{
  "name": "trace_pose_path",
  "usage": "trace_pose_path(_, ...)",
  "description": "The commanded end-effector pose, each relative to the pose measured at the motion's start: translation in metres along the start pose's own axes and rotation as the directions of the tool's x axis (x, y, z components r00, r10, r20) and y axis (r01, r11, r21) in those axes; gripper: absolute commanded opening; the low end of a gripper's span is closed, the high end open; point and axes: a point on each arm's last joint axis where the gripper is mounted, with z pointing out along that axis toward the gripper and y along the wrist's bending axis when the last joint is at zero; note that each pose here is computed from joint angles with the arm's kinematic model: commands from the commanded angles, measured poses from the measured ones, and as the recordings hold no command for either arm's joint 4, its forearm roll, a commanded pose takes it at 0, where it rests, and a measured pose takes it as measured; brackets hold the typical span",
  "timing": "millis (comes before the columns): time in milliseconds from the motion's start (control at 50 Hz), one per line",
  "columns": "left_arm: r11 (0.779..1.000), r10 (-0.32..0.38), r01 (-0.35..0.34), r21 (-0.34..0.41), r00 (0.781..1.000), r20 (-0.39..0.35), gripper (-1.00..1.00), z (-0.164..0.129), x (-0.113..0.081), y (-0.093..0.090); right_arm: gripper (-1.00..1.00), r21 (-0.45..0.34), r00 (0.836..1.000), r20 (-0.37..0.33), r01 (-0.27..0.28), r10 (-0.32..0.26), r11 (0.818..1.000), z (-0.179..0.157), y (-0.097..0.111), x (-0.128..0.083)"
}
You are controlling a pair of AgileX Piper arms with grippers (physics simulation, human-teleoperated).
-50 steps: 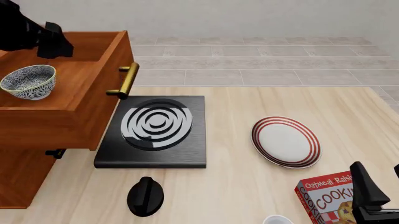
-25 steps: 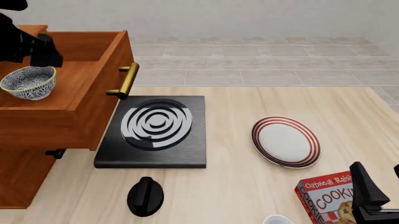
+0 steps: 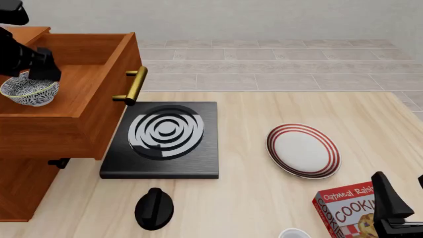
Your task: Pick the akita bowl in the top layer of the wooden cabinet and place it on the plate.
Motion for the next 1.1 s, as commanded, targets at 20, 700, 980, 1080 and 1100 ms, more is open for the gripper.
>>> trace_pose_path(20, 1.000, 0.002, -0.003, -0.006, 1.000, -0.020, 1.00, 0.010, 0.003, 0.004, 1.00, 0.003, 1.000, 0.001, -0.003, 0.003, 1.000, 0.000, 0.000, 0.000)
trace_pose_path(700, 1.000, -0.018, 0.018, 0.010, 0.999, -0.037, 1.00, 0.030, 0.002, -0.003, 1.00, 0.006, 1.000, 0.003, -0.005, 0.005, 1.000, 0.000, 0.000, -0.001)
trace_pose_path(980, 1.000, -0.015, 0.016, 0.015, 0.998, -0.056, 1.00, 0.041, 0.009, -0.004, 1.00, 0.007, 1.000, 0.004, -0.007, 0.007, 1.000, 0.000, 0.000, -0.001)
trace_pose_path(1080, 1.000, -0.014, 0.015, 0.018, 0.998, -0.061, 1.00, 0.043, 0.010, -0.006, 1.00, 0.008, 1.000, 0.004, -0.008, 0.008, 1.000, 0.000, 0.000, -0.001)
trace_pose_path(1100, 1.000, -0.014, 0.015, 0.020, 0.998, -0.063, 1.00, 0.044, 0.010, -0.007, 1.00, 0.009, 1.000, 0.004, -0.008, 0.008, 1.000, 0.000, 0.000, -0.001)
